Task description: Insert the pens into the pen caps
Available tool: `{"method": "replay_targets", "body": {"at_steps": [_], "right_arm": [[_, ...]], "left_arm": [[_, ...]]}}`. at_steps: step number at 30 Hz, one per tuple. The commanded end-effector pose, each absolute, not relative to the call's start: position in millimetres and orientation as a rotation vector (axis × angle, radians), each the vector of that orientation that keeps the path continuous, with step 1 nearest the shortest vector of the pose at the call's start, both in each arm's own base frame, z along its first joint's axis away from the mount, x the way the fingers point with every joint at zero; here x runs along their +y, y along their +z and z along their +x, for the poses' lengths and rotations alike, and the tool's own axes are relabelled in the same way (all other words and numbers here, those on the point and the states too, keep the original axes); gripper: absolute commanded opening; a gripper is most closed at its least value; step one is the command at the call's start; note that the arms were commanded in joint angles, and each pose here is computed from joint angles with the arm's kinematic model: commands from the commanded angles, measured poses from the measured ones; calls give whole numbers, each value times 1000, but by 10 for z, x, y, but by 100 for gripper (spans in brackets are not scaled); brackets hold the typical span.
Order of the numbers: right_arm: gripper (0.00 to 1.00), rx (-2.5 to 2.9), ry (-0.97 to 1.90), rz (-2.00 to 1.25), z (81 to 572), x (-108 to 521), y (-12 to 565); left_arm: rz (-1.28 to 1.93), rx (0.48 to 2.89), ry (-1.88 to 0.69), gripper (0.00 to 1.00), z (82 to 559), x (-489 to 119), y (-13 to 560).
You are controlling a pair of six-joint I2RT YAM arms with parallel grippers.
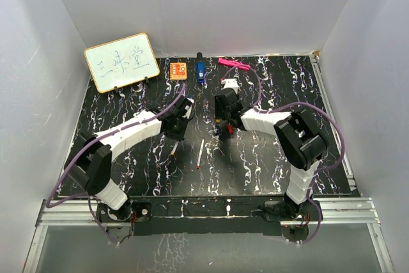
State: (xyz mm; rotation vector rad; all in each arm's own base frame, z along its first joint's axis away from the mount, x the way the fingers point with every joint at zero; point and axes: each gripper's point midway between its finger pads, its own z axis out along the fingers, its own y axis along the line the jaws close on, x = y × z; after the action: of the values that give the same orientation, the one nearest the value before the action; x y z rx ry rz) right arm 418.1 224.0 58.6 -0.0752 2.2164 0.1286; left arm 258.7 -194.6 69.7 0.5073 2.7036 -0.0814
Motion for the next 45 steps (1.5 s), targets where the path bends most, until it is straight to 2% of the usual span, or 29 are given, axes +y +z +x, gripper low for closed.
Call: {"method": "replay_targets", "body": {"at_steps": [1,8,20,32,40,45], "right_arm": [[46,2212,197,-148,4219,2431,670],[45,2223,195,-199,4216,2528,589],[44,2235,208,-230,4195,2641,512],[36,2289,115,-274,4068,2616,294],[25,2380,97,-288,3962,2595,103],[7,2461,51,-291,3895,2552,-65]], "left_arm": [[503,2645,-176,0,2641,-1999,957],[481,2603,-287,0,2676,-2110,1014],[459,2595,-318,0,2700,-2125,1007],[426,2558,-368,0,2767,-2143,1109],[417,2551,-373,0,2774,-2113,1144],[410,2545,-374,0,2783,-2103,1160]]}}
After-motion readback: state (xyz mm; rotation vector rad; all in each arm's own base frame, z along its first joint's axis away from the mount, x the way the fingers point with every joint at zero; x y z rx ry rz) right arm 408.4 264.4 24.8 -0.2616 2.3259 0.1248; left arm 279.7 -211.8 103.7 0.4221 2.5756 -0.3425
